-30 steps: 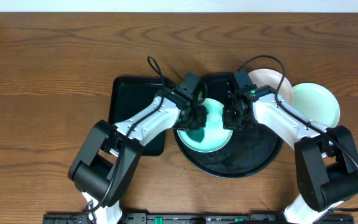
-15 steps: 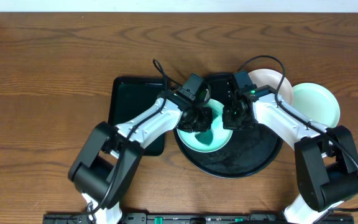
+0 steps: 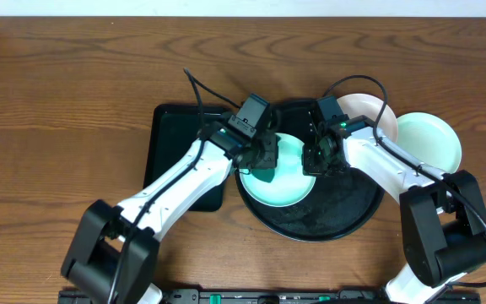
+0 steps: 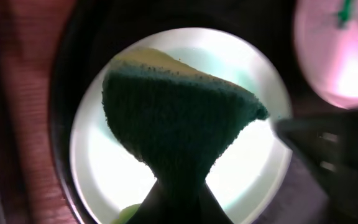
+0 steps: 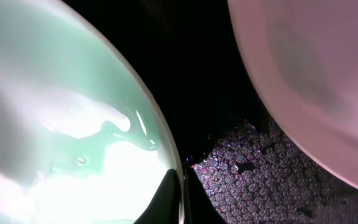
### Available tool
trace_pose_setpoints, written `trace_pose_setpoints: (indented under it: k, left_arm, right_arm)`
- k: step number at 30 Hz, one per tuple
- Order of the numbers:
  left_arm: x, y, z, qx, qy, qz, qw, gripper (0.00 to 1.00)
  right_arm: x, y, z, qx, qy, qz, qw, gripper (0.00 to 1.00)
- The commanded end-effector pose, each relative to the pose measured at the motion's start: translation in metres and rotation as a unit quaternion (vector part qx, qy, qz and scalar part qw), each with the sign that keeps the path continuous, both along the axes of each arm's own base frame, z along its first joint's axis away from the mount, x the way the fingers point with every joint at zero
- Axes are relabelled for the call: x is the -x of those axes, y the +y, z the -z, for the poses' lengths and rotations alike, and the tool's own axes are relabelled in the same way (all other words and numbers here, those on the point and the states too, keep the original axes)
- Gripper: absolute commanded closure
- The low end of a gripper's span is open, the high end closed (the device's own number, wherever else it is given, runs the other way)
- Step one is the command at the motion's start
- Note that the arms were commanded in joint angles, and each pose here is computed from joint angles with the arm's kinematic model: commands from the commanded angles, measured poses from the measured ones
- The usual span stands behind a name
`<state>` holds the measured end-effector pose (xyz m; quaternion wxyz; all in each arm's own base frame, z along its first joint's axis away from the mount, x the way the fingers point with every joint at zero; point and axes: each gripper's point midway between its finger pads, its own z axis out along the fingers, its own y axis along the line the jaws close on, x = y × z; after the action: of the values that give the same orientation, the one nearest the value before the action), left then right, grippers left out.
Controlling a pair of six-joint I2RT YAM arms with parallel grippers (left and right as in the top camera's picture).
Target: Clean dirty plates on tray and stack at the side
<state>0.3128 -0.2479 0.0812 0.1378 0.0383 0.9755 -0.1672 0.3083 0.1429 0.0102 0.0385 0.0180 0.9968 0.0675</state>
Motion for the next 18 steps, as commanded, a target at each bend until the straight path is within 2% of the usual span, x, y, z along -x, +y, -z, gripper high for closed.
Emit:
trace_pose_setpoints:
  k: [1,12,18]
  left_arm:
    - [-0.004,0.012,0.019,-0.04,0.002,-0.014,0.999,0.92]
    - [0.006,0.017,0.074,-0.079,0.064,-0.011,0.995,0.92]
    - [0.015,-0.003,0.07,-0.025,0.09,0.009,0.996,0.92]
  right_arm:
    - [0.004,0.004,0.003,-0.004,0.006,-0.005,1.0,0.99]
    - [0.005,0.004,0.003,-0.004,0.007,-0.005,1.0,0.99]
    - [0.005,0.004,0.003,-0.004,0.007,-0.005,1.0,0.99]
